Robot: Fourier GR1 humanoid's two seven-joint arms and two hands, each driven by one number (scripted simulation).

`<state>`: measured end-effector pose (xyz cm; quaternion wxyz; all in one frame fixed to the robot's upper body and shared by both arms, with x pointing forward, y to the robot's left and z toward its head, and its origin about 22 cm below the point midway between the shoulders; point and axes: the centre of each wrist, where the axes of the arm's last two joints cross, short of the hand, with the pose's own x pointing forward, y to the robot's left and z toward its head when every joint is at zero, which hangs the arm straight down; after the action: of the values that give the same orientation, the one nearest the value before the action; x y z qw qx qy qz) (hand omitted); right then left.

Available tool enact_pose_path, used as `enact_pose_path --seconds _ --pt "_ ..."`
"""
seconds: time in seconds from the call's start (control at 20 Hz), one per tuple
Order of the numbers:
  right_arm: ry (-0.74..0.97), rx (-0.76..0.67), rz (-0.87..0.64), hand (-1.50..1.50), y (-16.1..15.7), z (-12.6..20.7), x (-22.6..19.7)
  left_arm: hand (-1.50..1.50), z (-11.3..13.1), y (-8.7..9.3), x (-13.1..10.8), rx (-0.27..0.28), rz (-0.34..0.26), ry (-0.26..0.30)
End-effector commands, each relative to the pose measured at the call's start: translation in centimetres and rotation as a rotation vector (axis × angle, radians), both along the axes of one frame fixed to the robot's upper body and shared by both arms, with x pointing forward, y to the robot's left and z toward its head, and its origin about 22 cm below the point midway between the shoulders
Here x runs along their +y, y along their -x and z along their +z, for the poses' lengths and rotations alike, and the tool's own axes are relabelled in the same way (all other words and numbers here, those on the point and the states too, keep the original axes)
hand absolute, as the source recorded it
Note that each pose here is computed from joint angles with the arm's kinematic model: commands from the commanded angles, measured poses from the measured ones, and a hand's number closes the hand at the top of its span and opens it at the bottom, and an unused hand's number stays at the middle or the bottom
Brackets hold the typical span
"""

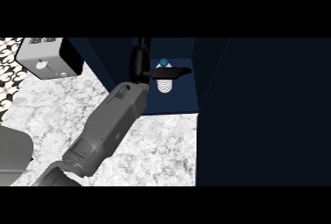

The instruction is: Pick up the bottled water, place it into the cabinet and close the cabinet

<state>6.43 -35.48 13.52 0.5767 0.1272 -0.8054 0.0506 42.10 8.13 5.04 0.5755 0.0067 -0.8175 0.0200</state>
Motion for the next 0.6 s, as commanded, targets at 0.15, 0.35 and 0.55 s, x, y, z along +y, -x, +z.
enact_pose_path --seconds 0.15,0.35,0.55 --pt "0.036 -0.026 0.018 -1.50 0.4 2.7 2.8 -1.50 -1.0 3.6 -2.0 0.015 -0.106 0.071" --pt "0.046 -0.010 -0.005 -1.50 1.0 1.7 2.0 -1.50 -4.6 7.7 -1.6 0.030 -0.141 0.134" --pt "0.032 -0.023 -0.018 -1.50 1.8 2.6 2.0 -1.50 -5.3 11.3 -2.0 0.045 -0.153 0.157"
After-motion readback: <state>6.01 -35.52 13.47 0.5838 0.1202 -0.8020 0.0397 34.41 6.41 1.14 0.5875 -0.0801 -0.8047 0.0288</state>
